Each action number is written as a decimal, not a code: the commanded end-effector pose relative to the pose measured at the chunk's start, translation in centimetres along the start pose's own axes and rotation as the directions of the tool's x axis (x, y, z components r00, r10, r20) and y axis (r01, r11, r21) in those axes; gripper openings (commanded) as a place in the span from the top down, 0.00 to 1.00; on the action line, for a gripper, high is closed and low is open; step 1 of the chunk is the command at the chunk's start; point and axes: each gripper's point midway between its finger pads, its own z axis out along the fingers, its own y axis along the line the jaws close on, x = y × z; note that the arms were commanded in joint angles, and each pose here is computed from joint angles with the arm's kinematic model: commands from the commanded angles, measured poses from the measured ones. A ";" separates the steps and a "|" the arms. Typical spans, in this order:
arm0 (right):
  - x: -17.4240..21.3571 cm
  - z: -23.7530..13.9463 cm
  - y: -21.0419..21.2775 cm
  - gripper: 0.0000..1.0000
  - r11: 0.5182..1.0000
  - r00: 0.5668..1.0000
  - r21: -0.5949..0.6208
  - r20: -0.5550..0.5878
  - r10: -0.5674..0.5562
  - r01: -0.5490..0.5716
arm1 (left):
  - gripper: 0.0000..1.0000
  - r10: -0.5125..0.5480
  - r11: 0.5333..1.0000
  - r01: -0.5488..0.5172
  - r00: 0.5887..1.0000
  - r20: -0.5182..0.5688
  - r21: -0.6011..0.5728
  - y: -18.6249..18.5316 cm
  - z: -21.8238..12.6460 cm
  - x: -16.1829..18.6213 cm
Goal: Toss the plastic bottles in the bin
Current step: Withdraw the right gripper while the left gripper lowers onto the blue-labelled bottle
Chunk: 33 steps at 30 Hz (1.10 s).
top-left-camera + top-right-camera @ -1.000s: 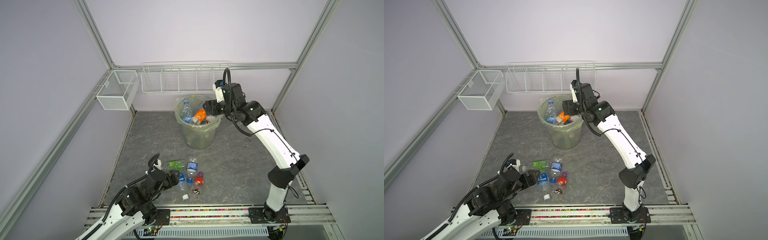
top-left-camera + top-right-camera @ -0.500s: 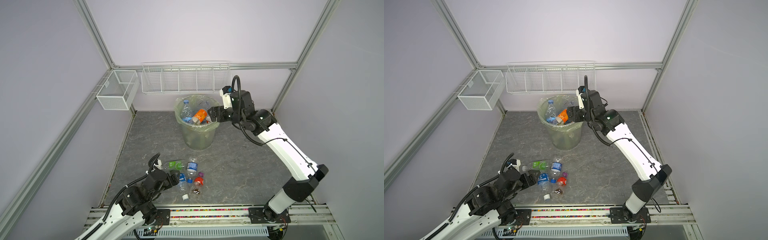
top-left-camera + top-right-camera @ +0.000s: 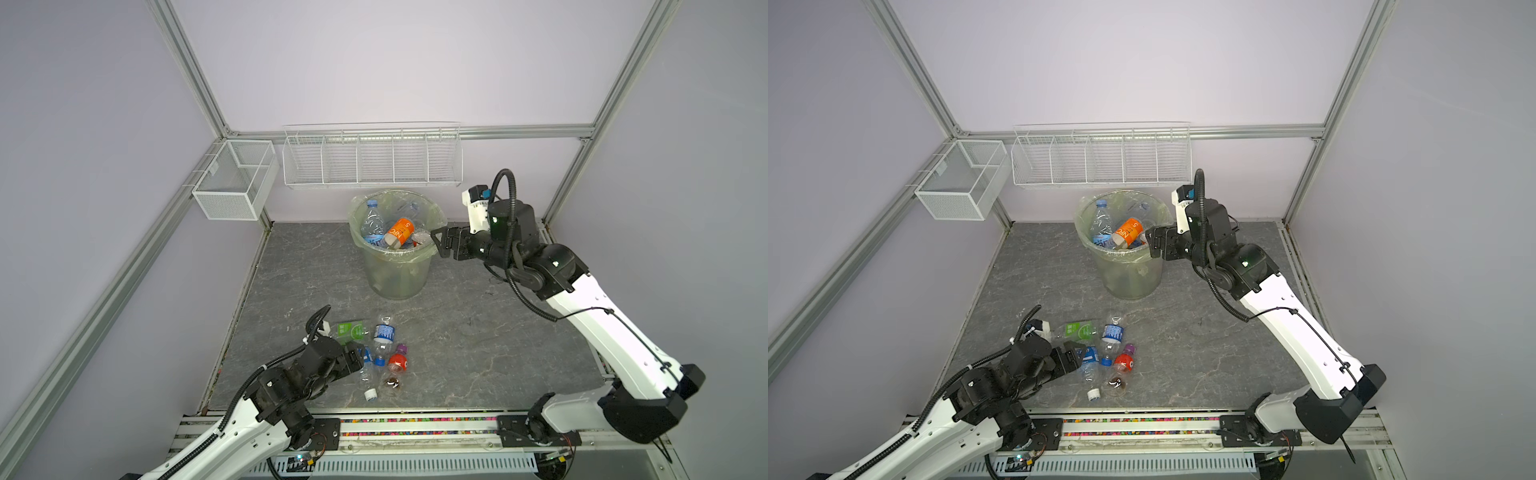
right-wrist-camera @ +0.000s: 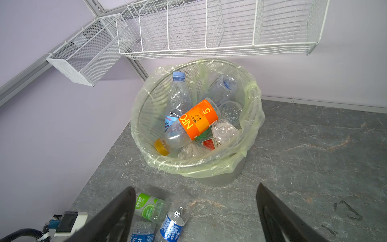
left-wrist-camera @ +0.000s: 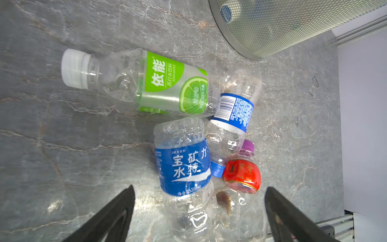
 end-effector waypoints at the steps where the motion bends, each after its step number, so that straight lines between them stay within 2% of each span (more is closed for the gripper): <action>1: 0.5 -0.5 -0.1 0.08 1.000 1.000 -0.002 0.011 0.017 -0.017 | 0.04 -0.019 1.000 0.019 1.000 -0.010 -0.003 0.0 0.6 0.3; 16: 8.8 -0.3 -3.9 0.07 0.993 0.990 0.094 -0.118 0.079 -0.068 | 0.06 -0.018 0.998 0.013 0.997 -0.071 -0.061 0.6 3.0 1.8; 33: 12.4 -0.8 -6.2 0.07 0.981 0.981 0.162 -0.142 0.131 -0.107 | 0.12 -0.036 0.997 0.028 0.993 -0.113 -0.077 1.6 5.1 3.4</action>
